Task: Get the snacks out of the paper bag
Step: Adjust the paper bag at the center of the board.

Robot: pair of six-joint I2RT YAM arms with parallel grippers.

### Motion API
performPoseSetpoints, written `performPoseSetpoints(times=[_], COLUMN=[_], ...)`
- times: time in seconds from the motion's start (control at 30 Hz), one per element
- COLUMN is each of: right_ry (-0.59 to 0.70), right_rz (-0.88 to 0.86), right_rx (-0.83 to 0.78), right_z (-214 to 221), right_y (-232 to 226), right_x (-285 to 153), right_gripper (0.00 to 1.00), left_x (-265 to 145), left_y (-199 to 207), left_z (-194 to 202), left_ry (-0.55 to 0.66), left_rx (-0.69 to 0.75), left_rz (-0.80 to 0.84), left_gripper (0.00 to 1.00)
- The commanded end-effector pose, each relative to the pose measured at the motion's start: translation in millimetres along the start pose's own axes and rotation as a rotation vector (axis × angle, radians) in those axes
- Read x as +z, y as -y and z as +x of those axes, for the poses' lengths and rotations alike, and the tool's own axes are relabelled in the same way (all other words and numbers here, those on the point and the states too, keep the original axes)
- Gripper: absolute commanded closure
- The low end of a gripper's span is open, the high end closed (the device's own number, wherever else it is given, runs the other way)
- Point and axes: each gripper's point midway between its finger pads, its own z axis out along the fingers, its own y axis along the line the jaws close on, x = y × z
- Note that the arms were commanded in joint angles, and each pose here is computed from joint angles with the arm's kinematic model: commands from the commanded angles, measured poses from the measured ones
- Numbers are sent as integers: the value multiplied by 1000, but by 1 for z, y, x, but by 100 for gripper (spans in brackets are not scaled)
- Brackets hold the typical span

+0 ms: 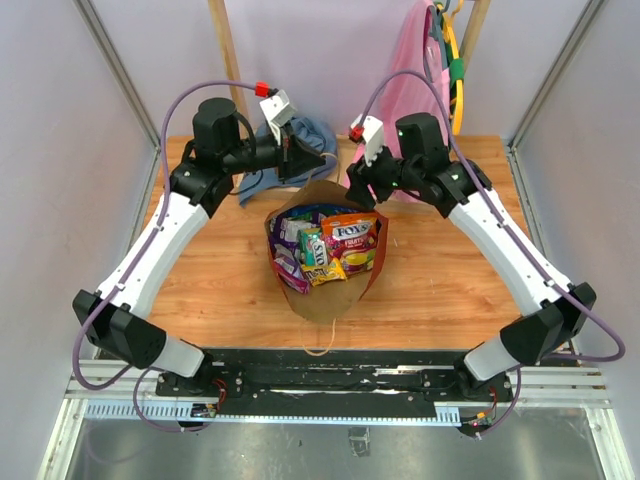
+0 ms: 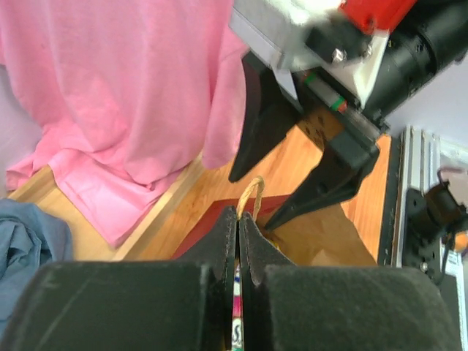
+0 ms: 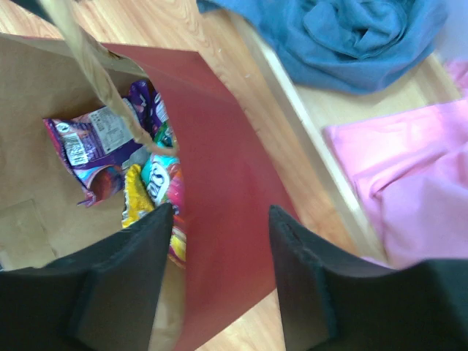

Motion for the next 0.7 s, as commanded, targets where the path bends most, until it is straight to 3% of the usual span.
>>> performPoseSetpoints(times=[0.0, 0.17, 0.4, 0.53, 0.67], right_ry=[106, 117, 195, 283, 374], right_rz=[-15, -31, -103, -81, -21], right_rx=[-43, -37, 26, 91, 135], right_z=[-26, -23, -25, -21, -8], right_y=[-9, -16, -42, -52, -56], right_x=[-21, -28, -47, -64, -79], right_gripper=[35, 28, 5, 2, 2], left_x=[-8, -13, -9, -8, -11], left_y=[29, 33, 31, 13, 4], left_z=[-3, 25, 9, 14, 33], left_ry=[-74, -203, -98, -15, -5], left_rx=[129, 192, 111, 26, -89], left_rz=[174, 242, 168, 17, -79], left_gripper=[99, 99, 99, 99, 99])
